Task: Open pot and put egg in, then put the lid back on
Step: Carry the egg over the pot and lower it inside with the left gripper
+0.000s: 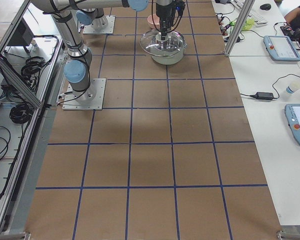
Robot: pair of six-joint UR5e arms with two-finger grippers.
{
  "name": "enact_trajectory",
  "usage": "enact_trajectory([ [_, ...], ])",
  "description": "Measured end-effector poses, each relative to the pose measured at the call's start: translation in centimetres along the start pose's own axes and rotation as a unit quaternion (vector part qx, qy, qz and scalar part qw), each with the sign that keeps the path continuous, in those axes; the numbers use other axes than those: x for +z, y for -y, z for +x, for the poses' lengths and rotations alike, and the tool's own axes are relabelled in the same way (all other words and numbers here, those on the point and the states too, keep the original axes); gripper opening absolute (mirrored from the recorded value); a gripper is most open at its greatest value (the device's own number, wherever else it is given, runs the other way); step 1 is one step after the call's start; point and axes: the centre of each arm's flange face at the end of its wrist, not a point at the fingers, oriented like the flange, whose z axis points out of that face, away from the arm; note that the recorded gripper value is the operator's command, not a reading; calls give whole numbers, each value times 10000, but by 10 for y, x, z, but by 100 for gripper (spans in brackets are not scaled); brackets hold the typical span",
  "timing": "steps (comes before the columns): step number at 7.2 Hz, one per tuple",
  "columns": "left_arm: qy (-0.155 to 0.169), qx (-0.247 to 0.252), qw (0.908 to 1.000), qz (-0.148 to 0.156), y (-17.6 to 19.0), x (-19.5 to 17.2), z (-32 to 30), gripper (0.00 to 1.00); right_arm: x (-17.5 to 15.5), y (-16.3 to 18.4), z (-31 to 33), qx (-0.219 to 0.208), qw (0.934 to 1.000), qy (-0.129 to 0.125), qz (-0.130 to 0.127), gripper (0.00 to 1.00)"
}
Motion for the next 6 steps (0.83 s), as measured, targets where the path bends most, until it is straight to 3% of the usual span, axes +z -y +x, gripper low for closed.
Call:
enact_trajectory([
  [1, -8, 3, 10000, -52, -3, 5, 3, 37, 1, 0, -1, 1, 10000, 35, -7, 13],
  [2, -21, -1, 10000, -77, -5, 8, 4, 59, 1, 0, -1, -1, 10000, 51, -9, 13],
  [5, -48, 54, 10000, -24, -4, 2, 2, 84, 1, 0, -1, -3, 10000, 56, -11, 14],
  [6, -105, -15, 9999, 95, 0, -12, -8, 86, 1, 0, -1, -3, 10000, 58, -9, 14],
])
